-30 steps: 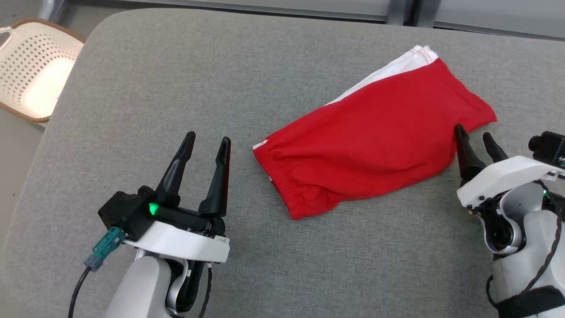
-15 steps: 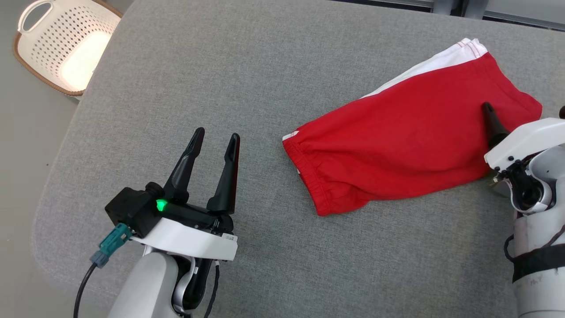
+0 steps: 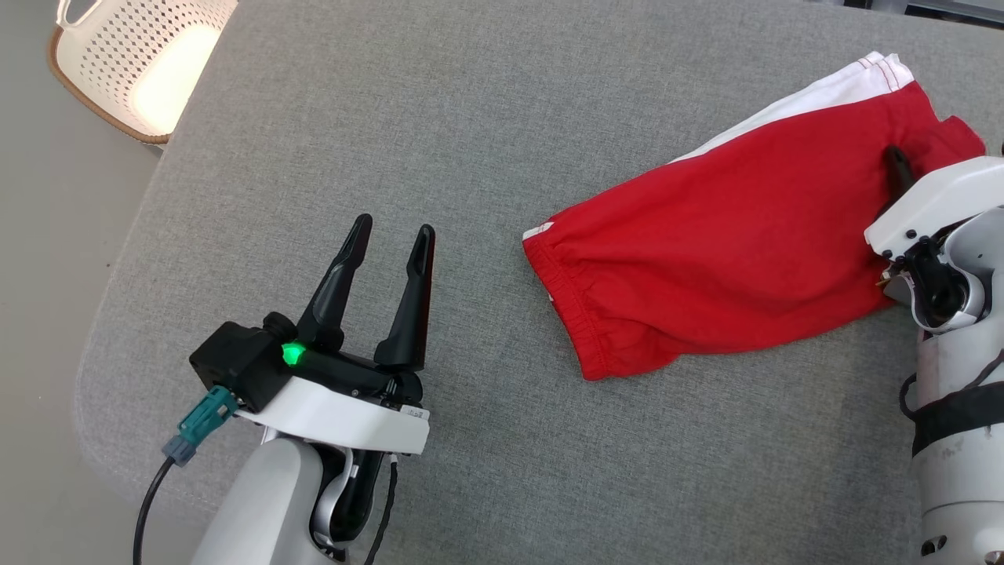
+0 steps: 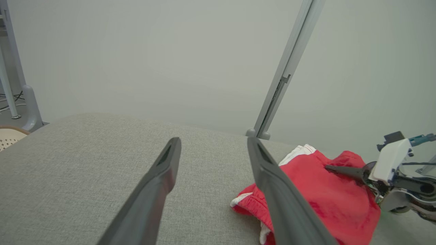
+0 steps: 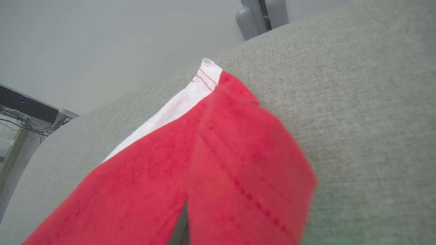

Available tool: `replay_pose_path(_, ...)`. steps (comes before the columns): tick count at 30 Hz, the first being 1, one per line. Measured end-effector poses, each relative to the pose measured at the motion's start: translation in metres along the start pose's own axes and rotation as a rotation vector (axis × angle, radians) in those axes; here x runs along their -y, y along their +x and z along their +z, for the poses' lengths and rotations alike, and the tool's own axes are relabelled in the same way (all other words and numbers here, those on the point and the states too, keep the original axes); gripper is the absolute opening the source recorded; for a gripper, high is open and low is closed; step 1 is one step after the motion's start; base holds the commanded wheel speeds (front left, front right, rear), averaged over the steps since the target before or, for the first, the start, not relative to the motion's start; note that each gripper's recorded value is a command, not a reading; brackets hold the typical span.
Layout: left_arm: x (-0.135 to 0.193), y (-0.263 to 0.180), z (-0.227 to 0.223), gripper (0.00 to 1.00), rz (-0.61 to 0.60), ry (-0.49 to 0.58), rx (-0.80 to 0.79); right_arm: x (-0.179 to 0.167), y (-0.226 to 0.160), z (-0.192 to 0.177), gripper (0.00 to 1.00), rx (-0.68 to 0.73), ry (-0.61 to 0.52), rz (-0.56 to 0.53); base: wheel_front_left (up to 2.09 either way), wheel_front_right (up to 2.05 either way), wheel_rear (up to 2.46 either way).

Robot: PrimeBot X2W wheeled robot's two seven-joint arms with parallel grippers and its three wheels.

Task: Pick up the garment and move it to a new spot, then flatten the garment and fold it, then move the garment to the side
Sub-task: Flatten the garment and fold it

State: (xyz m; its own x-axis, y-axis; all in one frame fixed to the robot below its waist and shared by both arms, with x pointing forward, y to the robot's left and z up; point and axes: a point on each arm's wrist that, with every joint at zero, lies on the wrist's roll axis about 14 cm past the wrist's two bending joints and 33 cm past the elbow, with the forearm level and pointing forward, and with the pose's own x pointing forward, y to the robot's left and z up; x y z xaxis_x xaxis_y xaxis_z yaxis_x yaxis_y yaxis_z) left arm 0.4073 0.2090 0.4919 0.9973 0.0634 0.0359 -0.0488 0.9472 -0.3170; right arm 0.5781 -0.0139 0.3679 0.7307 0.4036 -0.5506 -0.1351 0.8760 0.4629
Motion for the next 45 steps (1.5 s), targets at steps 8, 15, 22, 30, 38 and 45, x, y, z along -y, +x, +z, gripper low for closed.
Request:
replay_pose_path(8, 0.005, 0.002, 0.001, 1.0, -0.014, 0.005, 0.006, 0.002, -0.016, 0.013, 0.0, 0.117, 0.044, 0.011, 0.0, 0.0, 0.0)
replay_pose_path(15, 0.021, 0.006, 0.003, 1.0, -0.065, 0.01, 0.018, 0.044, -0.055, 0.026, 0.0, 0.273, 0.135, -0.067, 0.0, 0.0, 0.0)
replay_pose_path(22, 0.036, 0.003, 0.007, 1.0, -0.109, 0.002, 0.033, 0.103, -0.112, 0.01, 0.0, 0.365, 0.226, -0.215, 0.0, 0.0, 0.0)
replay_pose_path(30, 0.046, -0.004, 0.008, 1.0, -0.135, -0.001, 0.034, 0.112, -0.139, -0.009, 0.0, 0.386, 0.256, -0.239, 0.0, 0.0, 0.0)
replay_pose_path(38, 0.041, -0.011, 0.013, 1.0, -0.122, 0.009, 0.043, 0.069, -0.131, 0.015, 0.0, 0.458, 0.179, -0.132, 0.0, 0.0, 0.0)
replay_pose_path(45, 0.031, -0.025, 0.021, 1.0, -0.092, 0.021, 0.063, -0.002, -0.132, 0.026, 0.0, 0.509, 0.124, 0.067, 0.0, 0.0, 0.0)
